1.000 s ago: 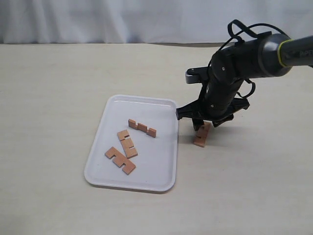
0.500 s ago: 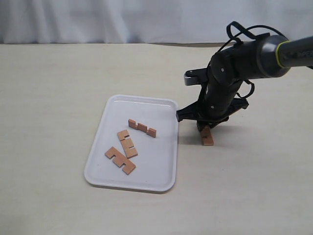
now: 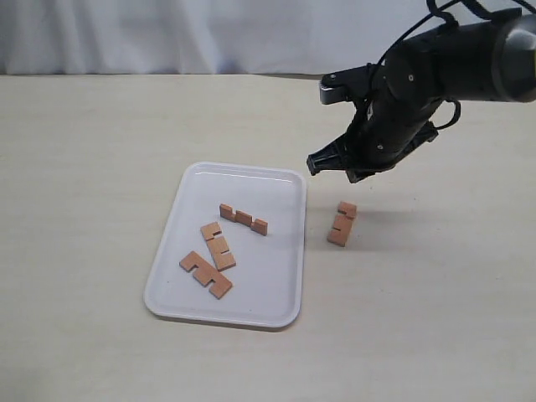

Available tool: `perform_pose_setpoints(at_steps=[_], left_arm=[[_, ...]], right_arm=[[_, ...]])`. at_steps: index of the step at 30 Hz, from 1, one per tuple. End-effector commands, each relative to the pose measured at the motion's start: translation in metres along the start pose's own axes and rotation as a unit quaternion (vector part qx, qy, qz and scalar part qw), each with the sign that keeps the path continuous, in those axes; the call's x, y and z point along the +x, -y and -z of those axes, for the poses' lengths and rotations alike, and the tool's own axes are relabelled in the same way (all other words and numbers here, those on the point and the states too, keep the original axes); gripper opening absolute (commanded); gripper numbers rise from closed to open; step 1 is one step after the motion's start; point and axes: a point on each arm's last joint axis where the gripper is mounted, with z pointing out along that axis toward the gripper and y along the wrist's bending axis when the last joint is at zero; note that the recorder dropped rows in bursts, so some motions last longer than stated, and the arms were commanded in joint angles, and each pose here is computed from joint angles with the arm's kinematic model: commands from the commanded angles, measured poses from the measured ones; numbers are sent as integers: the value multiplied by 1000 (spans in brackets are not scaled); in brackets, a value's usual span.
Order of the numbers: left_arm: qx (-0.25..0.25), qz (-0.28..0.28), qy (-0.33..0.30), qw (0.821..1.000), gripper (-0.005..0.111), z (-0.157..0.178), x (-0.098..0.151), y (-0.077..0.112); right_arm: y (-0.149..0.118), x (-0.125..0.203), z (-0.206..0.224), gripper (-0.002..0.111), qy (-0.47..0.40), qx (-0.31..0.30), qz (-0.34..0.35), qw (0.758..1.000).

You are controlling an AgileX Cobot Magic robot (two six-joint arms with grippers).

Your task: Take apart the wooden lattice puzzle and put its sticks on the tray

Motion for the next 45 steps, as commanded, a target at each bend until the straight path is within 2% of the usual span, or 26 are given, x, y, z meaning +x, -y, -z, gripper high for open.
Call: perform_pose_setpoints(at_steps=[1,4,9,26,30,38,45], left_arm=[[4,-2,3,1000,0,0,0,0],[4,-2,3,1000,0,0,0,0],[4,-2,3,1000,0,0,0,0],[4,-2,3,1000,0,0,0,0],[4,-2,3,1000,0,0,0,0],[4,-2,3,1000,0,0,0,0],[4,-2,3,1000,0,0,0,0]], right_arm=[[-1,3,-9,7,-16,0,-19,1000],[-2,6,-23,22,-32,3,-45,998],[-3,8,-40,59,-35,3,-81,996],[-3,13,-66,61,-43,18,-138,989],[-3,16,-72,53,-55,22,-137,989],[-3,19,-79,4,-69,24,-114,991],[0,11,-61,5,-39,34,-85,995]])
